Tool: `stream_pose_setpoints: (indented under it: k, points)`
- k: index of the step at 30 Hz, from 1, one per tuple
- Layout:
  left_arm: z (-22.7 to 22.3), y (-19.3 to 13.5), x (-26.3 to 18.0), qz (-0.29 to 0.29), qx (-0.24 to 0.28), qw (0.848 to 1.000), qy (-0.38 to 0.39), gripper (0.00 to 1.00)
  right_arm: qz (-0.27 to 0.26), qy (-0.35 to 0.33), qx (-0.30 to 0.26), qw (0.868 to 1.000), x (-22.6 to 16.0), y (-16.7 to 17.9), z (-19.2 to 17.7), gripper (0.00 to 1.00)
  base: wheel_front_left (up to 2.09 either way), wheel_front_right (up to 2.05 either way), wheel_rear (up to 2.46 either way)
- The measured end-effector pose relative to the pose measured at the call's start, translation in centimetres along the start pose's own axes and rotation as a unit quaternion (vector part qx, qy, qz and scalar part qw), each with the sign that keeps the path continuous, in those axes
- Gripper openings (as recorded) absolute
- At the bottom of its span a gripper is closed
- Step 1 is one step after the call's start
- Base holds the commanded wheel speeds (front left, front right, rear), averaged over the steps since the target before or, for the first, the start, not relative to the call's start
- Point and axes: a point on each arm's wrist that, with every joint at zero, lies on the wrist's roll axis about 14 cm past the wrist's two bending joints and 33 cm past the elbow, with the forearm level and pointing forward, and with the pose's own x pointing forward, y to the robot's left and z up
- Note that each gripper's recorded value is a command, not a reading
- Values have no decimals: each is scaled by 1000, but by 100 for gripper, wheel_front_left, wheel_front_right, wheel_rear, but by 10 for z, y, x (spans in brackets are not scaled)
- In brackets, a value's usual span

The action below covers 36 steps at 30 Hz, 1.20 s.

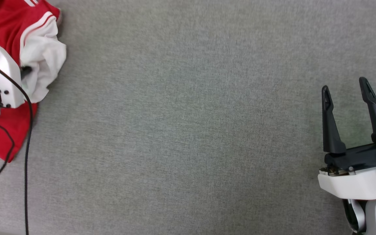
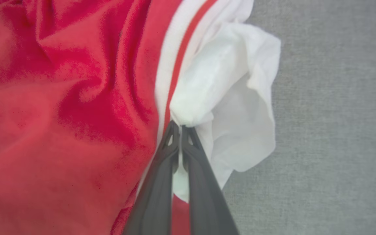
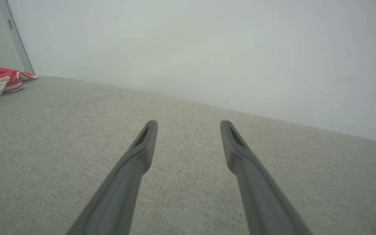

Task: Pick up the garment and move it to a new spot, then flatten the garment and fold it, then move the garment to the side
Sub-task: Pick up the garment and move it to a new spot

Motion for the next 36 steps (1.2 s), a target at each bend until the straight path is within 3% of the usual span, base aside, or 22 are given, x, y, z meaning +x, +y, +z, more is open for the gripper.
stream_pose_setpoints:
  k: [7, 14, 15, 20, 27, 36]
  points:
    - [47, -17, -50, -22, 55, 994, -96, 0, -1, -24, 5, 1000, -8, 4, 30, 100, 0, 0, 0]
    - [81, -88, -102, -92, 159, 968, -173, 0, -11, -47, 10, 999, -22, 2, 58, 100, 0, 0, 0]
    - [89, -126, -114, -135, 191, 953, -191, 0, -22, -51, 19, 998, -29, -4, 64, 100, 0, 0, 0]
    - [90, -191, -122, -199, 256, 924, -202, 0, -45, -57, 22, 997, -41, -18, 72, 100, 0, 0, 0]
    - [90, -299, -133, -308, 330, 864, -220, 0, -94, -59, 19, 994, -62, -49, 79, 100, 0, 0, 0]
    - [84, -430, -166, -439, 403, 759, -263, 0, -168, -58, 8, 984, -93, -95, 86, 100, 0, 0, 0]
